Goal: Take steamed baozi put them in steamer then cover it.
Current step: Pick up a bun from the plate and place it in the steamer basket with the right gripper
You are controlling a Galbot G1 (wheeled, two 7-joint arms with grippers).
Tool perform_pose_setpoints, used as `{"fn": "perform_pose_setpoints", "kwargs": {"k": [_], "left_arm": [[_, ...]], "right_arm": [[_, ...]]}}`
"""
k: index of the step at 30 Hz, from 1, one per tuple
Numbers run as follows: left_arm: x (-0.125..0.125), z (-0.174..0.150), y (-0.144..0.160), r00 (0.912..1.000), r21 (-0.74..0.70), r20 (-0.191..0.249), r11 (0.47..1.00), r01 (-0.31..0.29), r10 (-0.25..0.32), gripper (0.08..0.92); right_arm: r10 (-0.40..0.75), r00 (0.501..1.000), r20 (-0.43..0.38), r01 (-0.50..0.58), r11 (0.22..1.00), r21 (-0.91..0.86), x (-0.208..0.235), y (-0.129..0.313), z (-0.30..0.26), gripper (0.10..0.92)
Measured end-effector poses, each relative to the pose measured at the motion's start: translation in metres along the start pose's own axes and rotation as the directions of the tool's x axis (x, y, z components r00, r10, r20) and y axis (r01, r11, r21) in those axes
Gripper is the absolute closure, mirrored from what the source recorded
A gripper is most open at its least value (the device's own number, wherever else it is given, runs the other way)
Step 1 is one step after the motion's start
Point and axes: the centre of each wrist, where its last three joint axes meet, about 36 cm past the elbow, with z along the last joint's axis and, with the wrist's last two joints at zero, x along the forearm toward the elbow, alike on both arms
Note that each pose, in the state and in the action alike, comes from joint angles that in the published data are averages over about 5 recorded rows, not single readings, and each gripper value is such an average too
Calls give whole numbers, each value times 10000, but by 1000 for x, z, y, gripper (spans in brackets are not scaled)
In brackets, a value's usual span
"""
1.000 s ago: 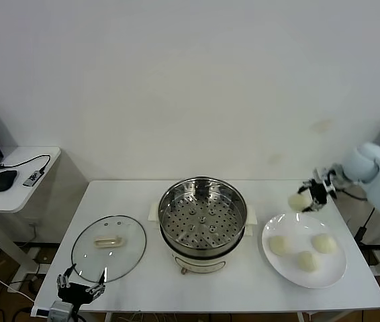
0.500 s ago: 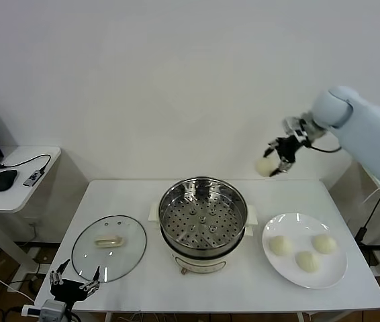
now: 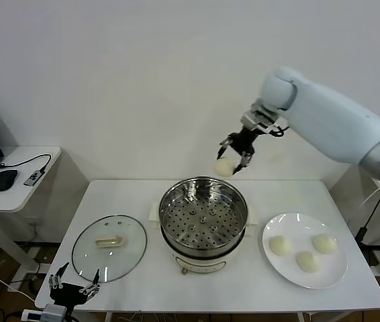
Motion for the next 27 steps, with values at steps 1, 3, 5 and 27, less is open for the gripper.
{"fn": "perform_pose_setpoints", "kwargs": {"k": [1, 3, 5, 27], "left_arm": [[0, 0, 0, 10000, 9, -13, 10000, 8, -8, 177], [1, 1, -1, 10000, 29, -39, 10000, 10, -10, 177], [1, 2, -2, 10000, 38, -68, 10000, -5, 5, 177], [-3, 10, -5, 9995, 4, -277, 9999, -137, 137, 177]], "right_arm": [[-116, 9999, 38, 115, 9995, 281, -5, -3, -2, 386], [-326, 9994, 92, 317, 9963, 802, -13, -9, -7, 386], [-510, 9986, 116, 491, 9905, 1285, -23, -14, -12, 386], [-651, 9956, -680, 823, 9523, 2938, -103, -26, -14, 386]]}}
